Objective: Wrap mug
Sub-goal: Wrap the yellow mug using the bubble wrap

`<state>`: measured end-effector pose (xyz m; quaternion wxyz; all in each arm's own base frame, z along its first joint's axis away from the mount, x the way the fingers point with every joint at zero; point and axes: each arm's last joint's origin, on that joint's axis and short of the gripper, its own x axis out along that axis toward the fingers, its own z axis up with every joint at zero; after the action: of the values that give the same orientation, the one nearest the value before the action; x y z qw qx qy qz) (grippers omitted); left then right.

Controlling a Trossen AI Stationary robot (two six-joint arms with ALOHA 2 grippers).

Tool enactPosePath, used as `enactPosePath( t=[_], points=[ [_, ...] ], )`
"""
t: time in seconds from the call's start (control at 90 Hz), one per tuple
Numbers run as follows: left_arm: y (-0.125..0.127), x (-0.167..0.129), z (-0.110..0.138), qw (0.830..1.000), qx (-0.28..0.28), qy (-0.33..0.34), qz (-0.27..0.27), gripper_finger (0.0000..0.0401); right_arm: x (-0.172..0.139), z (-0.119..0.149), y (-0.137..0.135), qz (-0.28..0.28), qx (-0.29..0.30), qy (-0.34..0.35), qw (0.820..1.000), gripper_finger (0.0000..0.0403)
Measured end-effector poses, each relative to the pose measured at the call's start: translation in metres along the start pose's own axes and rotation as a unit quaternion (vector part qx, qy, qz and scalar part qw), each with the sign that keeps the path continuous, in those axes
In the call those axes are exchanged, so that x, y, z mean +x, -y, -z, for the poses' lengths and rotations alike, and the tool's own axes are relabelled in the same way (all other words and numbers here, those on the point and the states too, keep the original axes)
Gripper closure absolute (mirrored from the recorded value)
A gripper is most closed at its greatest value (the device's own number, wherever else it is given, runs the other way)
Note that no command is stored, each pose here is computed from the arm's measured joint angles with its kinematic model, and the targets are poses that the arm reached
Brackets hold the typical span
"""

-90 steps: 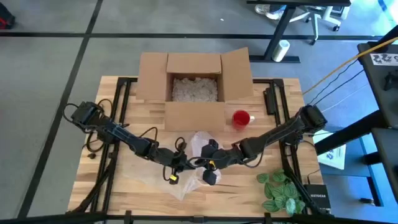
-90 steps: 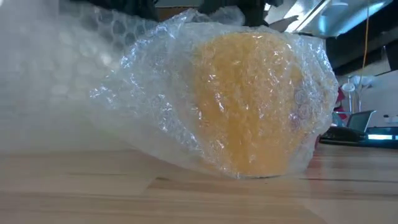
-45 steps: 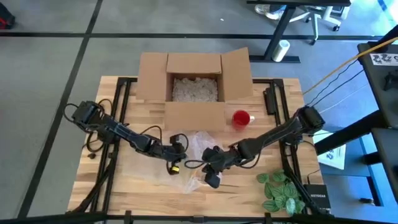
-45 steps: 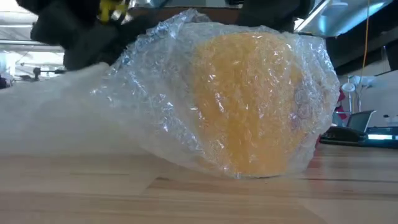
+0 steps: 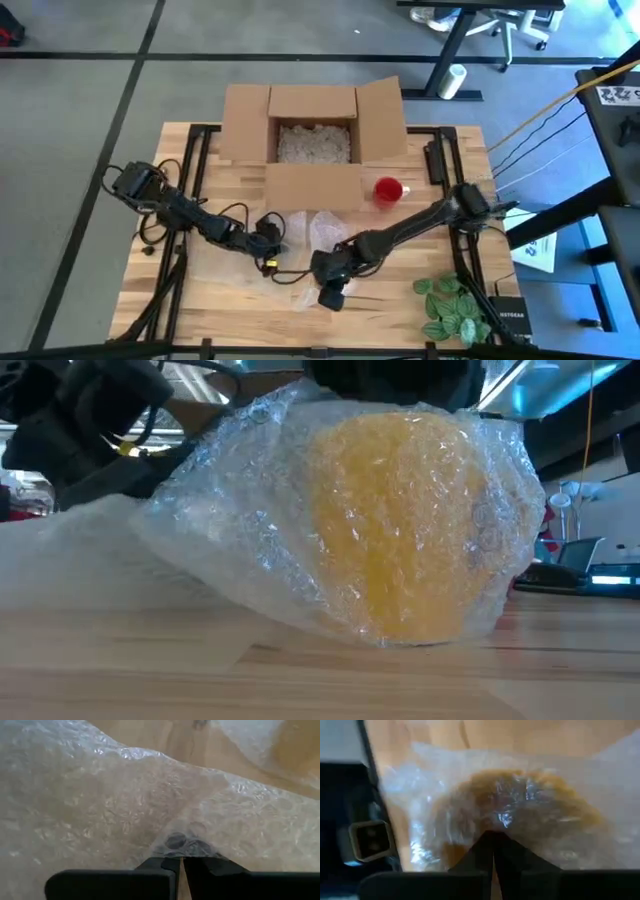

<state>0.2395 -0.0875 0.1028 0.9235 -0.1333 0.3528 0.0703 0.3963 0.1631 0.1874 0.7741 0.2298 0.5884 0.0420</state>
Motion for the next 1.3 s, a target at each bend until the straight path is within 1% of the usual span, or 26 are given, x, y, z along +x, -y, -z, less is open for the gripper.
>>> enactPosePath(
  t=[0.067, 0.144, 0.244, 0.367, 0.456, 0.556, 0.656, 0.8, 0.867, 1.0, 1.089, 1.122, 1.3],
  points=[
    [0.002, -0.005, -0.001, 1.0, 0.003, -0.001, 0.01, 0.0401, 0.006, -0.004, 0.0, 0.004, -0.012, -0.025, 1.0, 0.0403],
    [0.007, -0.014, -0.006, 0.999, 0.008, 0.012, 0.03, 0.0401, 0.009, -0.005, 0.0, 0.008, -0.032, -0.052, 0.998, 0.0403],
    [0.016, -0.028, -0.014, 0.997, 0.012, 0.035, 0.072, 0.0401, 0.009, -0.004, 0.0, 0.019, -0.069, -0.074, 0.995, 0.0403],
    [0.027, -0.044, -0.021, 0.989, 0.035, 0.056, 0.133, 0.0401, 0.007, 0.002, 0.003, 0.034, -0.114, -0.102, 0.988, 0.0403],
    [0.031, -0.047, -0.024, 0.984, 0.051, 0.072, 0.154, 0.0401, 0.006, 0.006, 0.006, 0.045, -0.148, -0.126, 0.98, 0.0403],
    [0.032, -0.044, -0.026, 0.982, 0.059, 0.088, 0.155, 0.0401, 0.005, 0.008, 0.008, 0.049, -0.166, -0.139, 0.975, 0.0403],
    [0.032, -0.04, -0.029, 0.98, 0.072, 0.12, 0.143, 0.0401, 0.005, 0.008, 0.008, 0.05, -0.168, -0.141, 0.974, 0.0403],
    [0.031, -0.031, -0.036, 0.972, 0.095, 0.168, 0.136, 0.0401, 0.005, 0.009, 0.008, 0.05, -0.168, -0.141, 0.974, 0.0403],
    [0.027, -0.023, -0.034, 0.974, 0.093, 0.16, 0.128, 0.0401, 0.005, 0.009, 0.008, 0.049, -0.168, -0.14, 0.974, 0.0403],
    [0.018, 0.0, -0.022, 0.985, 0.062, 0.107, 0.118, 0.0401, 0.003, 0.008, 0.004, 0.047, -0.17, -0.138, 0.975, 0.0403],
    [0.017, 0.013, -0.019, 0.989, 0.055, 0.089, 0.108, 0.0401, 0.001, 0.007, -0.002, 0.038, -0.175, -0.13, 0.975, 0.0403],
    [0.018, 0.018, -0.019, 0.989, 0.059, 0.086, 0.105, 0.0401, 0.0, 0.006, -0.003, 0.036, -0.176, -0.127, 0.975, 0.0403],
    [0.027, 0.041, -0.031, 0.983, 0.123, 0.096, 0.093, 0.0401, -0.002, 0.006, -0.012, 0.025, -0.188, -0.117, 0.975, 0.0403]
  ],
)
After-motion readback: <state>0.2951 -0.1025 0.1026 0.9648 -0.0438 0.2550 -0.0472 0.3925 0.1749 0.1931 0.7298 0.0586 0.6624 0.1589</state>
